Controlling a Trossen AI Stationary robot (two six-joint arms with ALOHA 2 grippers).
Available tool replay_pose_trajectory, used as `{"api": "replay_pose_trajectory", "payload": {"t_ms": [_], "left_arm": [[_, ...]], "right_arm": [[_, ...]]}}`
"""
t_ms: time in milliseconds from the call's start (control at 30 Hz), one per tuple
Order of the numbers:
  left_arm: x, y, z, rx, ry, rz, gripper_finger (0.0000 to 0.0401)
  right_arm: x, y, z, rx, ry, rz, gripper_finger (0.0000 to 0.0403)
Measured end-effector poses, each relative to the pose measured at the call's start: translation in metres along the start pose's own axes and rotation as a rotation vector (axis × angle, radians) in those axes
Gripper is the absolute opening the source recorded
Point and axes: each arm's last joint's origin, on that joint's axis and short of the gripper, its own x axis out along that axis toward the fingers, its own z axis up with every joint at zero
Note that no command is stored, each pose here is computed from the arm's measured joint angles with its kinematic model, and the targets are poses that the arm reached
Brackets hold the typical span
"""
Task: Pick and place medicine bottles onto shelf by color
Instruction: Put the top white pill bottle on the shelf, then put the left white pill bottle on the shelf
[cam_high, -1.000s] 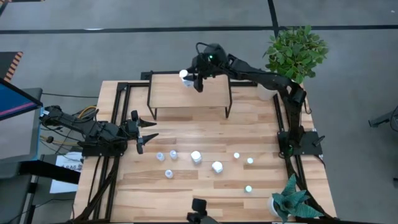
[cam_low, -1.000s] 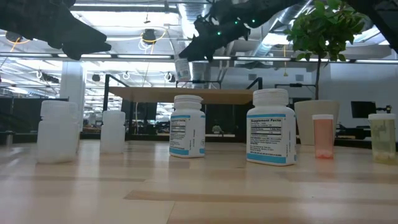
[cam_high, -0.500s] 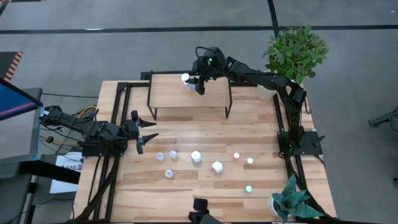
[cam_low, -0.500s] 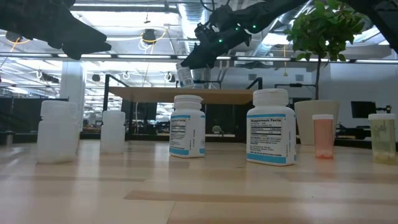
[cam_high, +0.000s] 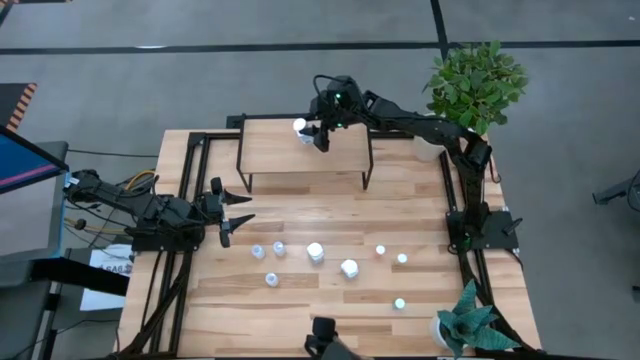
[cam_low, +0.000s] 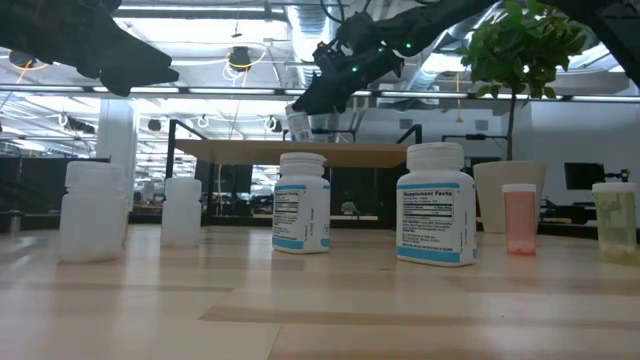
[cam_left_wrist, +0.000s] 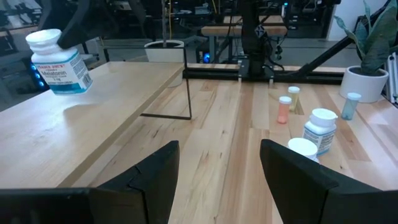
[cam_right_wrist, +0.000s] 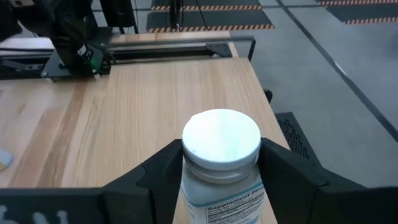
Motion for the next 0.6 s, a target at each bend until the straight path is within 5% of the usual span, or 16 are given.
{"api": "replay_pose_trajectory", "payload": {"t_ms": [400, 600], "left_arm": [[0.000, 0.000, 0.000, -0.027, 0.000, -0.001, 0.0214], [0.000, 0.000, 0.000, -0.027, 0.000, 0.000, 0.0214]], "right_arm": [[-0.009, -0.003, 0.014, 0.001, -0.027, -0.011, 0.0255], [-0.036, 0.005, 0.050, 0.197, 0.019, 0.010, 0.0255]]}}
